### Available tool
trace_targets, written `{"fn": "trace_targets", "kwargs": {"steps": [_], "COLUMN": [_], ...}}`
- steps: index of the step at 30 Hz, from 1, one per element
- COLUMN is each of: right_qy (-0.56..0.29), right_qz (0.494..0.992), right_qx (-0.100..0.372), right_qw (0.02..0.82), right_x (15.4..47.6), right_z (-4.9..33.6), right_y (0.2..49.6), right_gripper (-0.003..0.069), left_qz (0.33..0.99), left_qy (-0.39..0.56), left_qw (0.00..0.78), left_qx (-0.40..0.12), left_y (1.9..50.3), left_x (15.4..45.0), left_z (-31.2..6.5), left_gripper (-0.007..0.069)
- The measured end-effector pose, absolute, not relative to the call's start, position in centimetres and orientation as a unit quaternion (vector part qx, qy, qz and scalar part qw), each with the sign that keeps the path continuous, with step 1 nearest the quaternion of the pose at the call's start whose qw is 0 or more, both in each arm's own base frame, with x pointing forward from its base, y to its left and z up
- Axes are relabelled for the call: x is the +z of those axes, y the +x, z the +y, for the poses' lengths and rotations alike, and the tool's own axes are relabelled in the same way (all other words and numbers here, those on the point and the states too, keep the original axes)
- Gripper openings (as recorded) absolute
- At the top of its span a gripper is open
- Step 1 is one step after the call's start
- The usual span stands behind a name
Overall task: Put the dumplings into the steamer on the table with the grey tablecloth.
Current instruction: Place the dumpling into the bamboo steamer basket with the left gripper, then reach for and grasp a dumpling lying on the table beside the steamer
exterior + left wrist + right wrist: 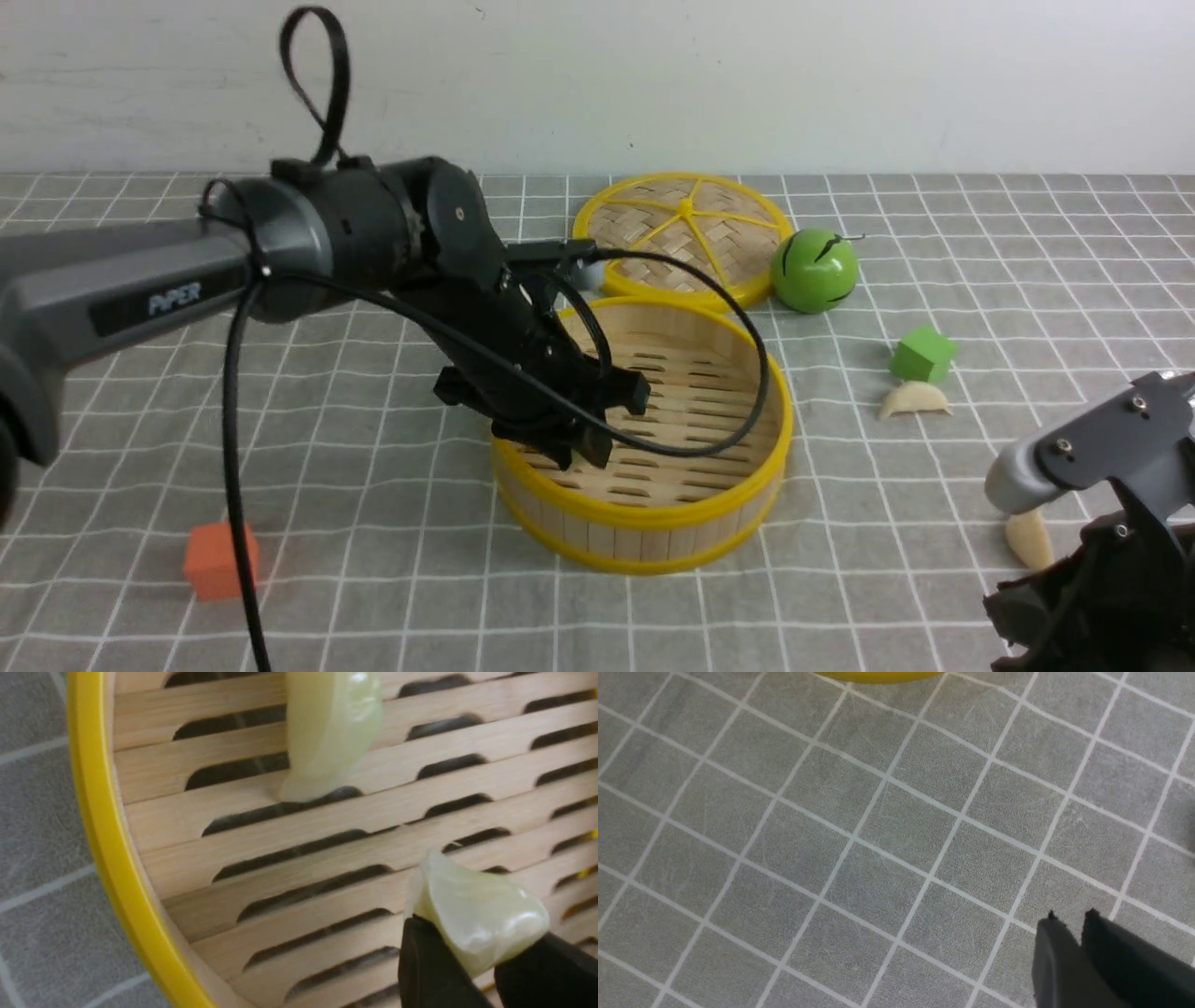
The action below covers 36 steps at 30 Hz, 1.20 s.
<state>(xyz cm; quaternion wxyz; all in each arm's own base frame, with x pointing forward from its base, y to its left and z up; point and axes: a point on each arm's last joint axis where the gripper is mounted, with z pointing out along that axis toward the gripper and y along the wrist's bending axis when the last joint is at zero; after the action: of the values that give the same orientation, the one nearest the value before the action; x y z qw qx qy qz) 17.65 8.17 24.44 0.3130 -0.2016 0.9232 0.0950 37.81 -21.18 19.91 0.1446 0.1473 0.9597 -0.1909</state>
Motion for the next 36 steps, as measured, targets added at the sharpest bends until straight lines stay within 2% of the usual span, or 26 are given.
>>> {"fn": "trace_targets", "kwargs": {"steps": [1, 6, 7, 8, 9, 10, 13, 16, 18, 19, 22, 23, 25, 27, 28, 30, 34, 36], "right_qy": [-0.202, -0.174, -0.171, -0.156, -0.153, -0.135, -0.085, -0.029, -0.006, 0.006, 0.024, 0.026, 0.028, 0.029, 0.029, 0.029, 0.024, 0.015], "right_qz": [0.923, 0.929, 0.930, 0.932, 0.932, 0.933, 0.936, 0.944, 0.950, 0.954, 0.966, 0.967, 0.973, 0.976, 0.978, 0.980, 0.980, 0.978], "right_qx": [0.095, 0.101, 0.101, 0.098, 0.097, 0.090, 0.068, 0.043, 0.036, 0.031, 0.021, 0.020, 0.017, 0.016, 0.015, 0.014, 0.014, 0.013], "right_qw": [0.313, 0.311, 0.310, 0.313, 0.314, 0.322, 0.336, 0.325, 0.310, 0.298, 0.256, 0.254, 0.229, 0.217, 0.206, 0.196, 0.199, 0.208], "right_x": [24.4, 24.7, 24.8, 25.5, 25.6, 26.5, 27.9, 27.5, 26.6, 25.7, 22.5, 22.1, 19.5, 17.9, 16.9, 15.9, 15.9, 16.5], "right_z": [8.2, 8.1, 8.1, 7.9, 7.8, 7.5, 6.2, 4.3, 3.6, 3.1, 2.4, 2.3, 2.3, 2.3, 2.3, 2.4, 2.4, 2.4], "right_y": [17.7, 17.8, 17.8, 18.1, 18.2, 18.9, 20.6, 23.1, 24.3, 25.2, 27.6, 27.9, 29.3, 29.9, 30.2, 30.4, 30.9, 31.1], "right_gripper": [0.0090, 0.0129, 0.0132, 0.0166, 0.0176, 0.0223, 0.0304, 0.0387, 0.0412, 0.0425, 0.0437, 0.0437, 0.0437, 0.0426, 0.0401, 0.0358, 0.0132, 0.0134], "left_qz": [0.960, 0.960, 0.960, 0.961, 0.961, 0.960, 0.956, 0.950, 0.948, 0.946, 0.938, 0.936, 0.930, 0.925, 0.922, 0.917, 0.912, 0.913], "left_qy": [0.145, 0.145, 0.145, 0.150, 0.151, 0.159, 0.176, 0.188, 0.189, 0.190, 0.193, 0.193, 0.197, 0.198, 0.199, 0.199, 0.200, 0.199], "left_qw": [0.142, 0.132, 0.130, 0.120, 0.120, 0.116, 0.128, 0.151, 0.166, 0.179, 0.216, 0.224, 0.251, 0.268, 0.281, 0.297, 0.322, 0.325], "left_qx": [-0.191, -0.198, -0.199, -0.199, -0.199, -0.198, -0.199, -0.197, -0.196, -0.195, -0.189, -0.189, -0.183, -0.180, -0.179, -0.176, -0.158, -0.146], "left_y": [37.9, 37.8, 37.8, 37.6, 37.6, 37.4, 37.0, 35.9, 35.2, 34.7, 32.7, 32.2, 30.0, 28.2, 26.7, 24.7, 19.2, 17.2], "left_x": [19.6, 20.3, 20.5, 21.5, 21.7, 23.4, 27.3, 32.1, 34.1, 35.3, 38.6, 39.2, 41.4, 42.7, 43.6, 44.5, 45.0, 44.3], "left_z": [-21.2, -21.4, -21.4, -21.4, -21.4, -21.4, -21.2, -20.5, -20.0, -19.7, -18.4, -18.2, -16.9, -15.9, -15.1, -14.0, -10.8, -9.6], "left_gripper": [0.0227, 0.0463, 0.0484, 0.0559, 0.0567, 0.0611, 0.0610, 0.0533, 0.0487, 0.0436, 0.0286, 0.0265, 0.0143, 0.0077, 0.0018, -0.0014, -0.0014, -0.0014]}}
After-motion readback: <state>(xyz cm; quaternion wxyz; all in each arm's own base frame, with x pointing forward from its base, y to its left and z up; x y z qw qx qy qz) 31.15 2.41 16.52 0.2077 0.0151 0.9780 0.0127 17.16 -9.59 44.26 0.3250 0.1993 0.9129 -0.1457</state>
